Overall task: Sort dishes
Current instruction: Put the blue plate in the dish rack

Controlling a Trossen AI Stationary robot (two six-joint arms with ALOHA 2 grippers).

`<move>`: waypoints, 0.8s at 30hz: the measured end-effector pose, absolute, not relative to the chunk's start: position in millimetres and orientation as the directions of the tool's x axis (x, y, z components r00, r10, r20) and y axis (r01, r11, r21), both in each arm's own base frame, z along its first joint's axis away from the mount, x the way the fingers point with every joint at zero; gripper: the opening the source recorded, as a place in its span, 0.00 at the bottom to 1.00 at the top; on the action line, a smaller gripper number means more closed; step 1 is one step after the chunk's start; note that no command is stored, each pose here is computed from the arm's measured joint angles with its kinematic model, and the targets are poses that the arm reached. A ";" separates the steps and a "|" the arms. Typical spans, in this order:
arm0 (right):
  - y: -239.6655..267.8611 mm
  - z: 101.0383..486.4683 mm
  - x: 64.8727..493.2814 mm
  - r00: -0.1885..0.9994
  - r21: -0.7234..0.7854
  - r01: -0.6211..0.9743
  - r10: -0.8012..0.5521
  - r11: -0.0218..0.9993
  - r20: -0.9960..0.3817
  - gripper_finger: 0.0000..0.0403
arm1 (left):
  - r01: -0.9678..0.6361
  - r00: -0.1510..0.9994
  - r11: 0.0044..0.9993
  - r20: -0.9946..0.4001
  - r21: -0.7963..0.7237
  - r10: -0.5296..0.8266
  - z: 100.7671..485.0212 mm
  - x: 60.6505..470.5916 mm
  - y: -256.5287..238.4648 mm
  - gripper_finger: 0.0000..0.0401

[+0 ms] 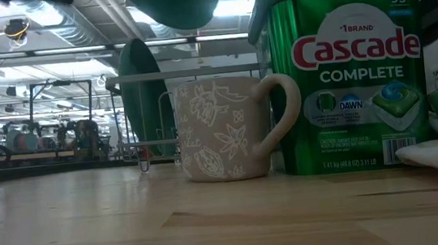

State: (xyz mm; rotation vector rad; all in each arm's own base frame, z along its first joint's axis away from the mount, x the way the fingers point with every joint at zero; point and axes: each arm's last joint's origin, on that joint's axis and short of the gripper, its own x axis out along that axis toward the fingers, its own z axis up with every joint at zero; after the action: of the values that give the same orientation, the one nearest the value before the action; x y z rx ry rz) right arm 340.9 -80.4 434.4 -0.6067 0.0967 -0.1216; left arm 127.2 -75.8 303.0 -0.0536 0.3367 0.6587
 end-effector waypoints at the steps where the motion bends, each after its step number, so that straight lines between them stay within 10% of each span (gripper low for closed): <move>1: -87.5 435.9 338.0 0.989 -0.575 0.086 -0.140 0.814 -0.050 0.02 | -0.605 0.747 0.795 -0.318 0.040 0.584 294.8 128.9 -77.2 0.21; 24: -192.8 393.5 341.6 0.994 -0.663 -0.097 0.036 0.742 -0.105 0.02 | -0.050 0.992 0.999 -0.116 0.015 0.052 262.9 172.5 -40.3 0.21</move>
State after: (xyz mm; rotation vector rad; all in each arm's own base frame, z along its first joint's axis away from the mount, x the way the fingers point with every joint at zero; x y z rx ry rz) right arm 341.6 -192.8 393.5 -0.7312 0.0875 0.0732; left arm 172.5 -40.3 262.9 0.0118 0.1163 0.0512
